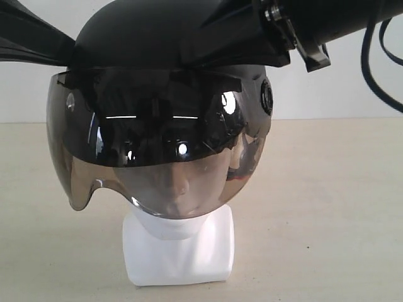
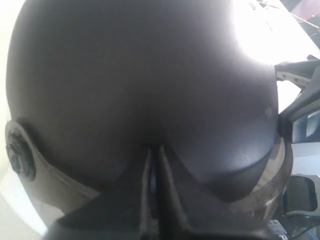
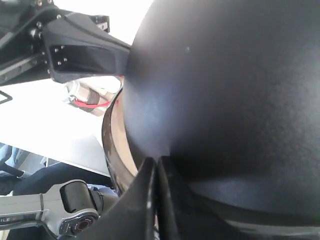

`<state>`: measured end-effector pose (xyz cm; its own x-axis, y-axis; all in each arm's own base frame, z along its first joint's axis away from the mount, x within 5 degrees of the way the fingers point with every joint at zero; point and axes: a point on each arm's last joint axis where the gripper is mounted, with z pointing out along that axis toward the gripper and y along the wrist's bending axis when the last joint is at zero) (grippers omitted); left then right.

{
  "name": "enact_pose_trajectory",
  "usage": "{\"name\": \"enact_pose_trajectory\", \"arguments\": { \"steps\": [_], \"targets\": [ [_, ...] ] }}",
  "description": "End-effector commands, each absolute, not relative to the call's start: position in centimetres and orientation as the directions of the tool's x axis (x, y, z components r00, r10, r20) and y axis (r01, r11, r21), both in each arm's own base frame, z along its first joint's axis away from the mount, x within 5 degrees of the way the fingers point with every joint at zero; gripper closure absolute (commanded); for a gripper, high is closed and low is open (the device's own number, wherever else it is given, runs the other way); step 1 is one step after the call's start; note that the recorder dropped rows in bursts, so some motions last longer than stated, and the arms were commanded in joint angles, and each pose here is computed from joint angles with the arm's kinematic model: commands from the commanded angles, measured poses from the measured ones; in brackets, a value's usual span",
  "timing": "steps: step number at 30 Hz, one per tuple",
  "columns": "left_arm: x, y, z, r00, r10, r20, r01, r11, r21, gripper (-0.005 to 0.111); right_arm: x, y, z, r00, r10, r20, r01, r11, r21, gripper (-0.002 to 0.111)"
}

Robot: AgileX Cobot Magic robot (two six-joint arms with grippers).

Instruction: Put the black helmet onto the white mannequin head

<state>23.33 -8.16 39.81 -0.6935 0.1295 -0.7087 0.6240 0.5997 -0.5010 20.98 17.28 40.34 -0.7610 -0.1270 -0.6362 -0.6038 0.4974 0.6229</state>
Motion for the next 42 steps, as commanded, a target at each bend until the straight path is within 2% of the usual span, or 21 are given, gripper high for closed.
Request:
{"name": "enact_pose_trajectory", "arguments": {
  "steps": [1, 10, 24, 42],
  "targets": [
    [22.4, -8.4, 39.2, -0.710, 0.153, -0.687, 0.624, 0.588, -0.514, 0.102, 21.3, 17.3, 38.5, -0.763, -0.227, -0.606, -0.609, 0.567, 0.555, 0.108],
    [21.2, -8.3, 39.2, -0.699, 0.160, -0.697, 0.634, 0.591, -0.499, 0.102, 20.6, 18.5, 38.2, -0.757, -0.247, -0.605, -0.614, 0.584, 0.530, 0.108],
    [19.1, -8.1, 37.6, -0.721, 0.164, -0.674, 0.619, 0.591, -0.517, 0.102, 20.4, 18.3, 37.9, -0.778, -0.263, -0.571, -0.594, 0.604, 0.531, 0.108],
    [19.0, -8.1, 37.3, -0.724, 0.168, -0.669, 0.618, 0.591, -0.520, 0.102, 19.8, 19.0, 37.0, -0.771, -0.320, -0.551, -0.590, 0.684, 0.429, 0.108]
  ]
}}
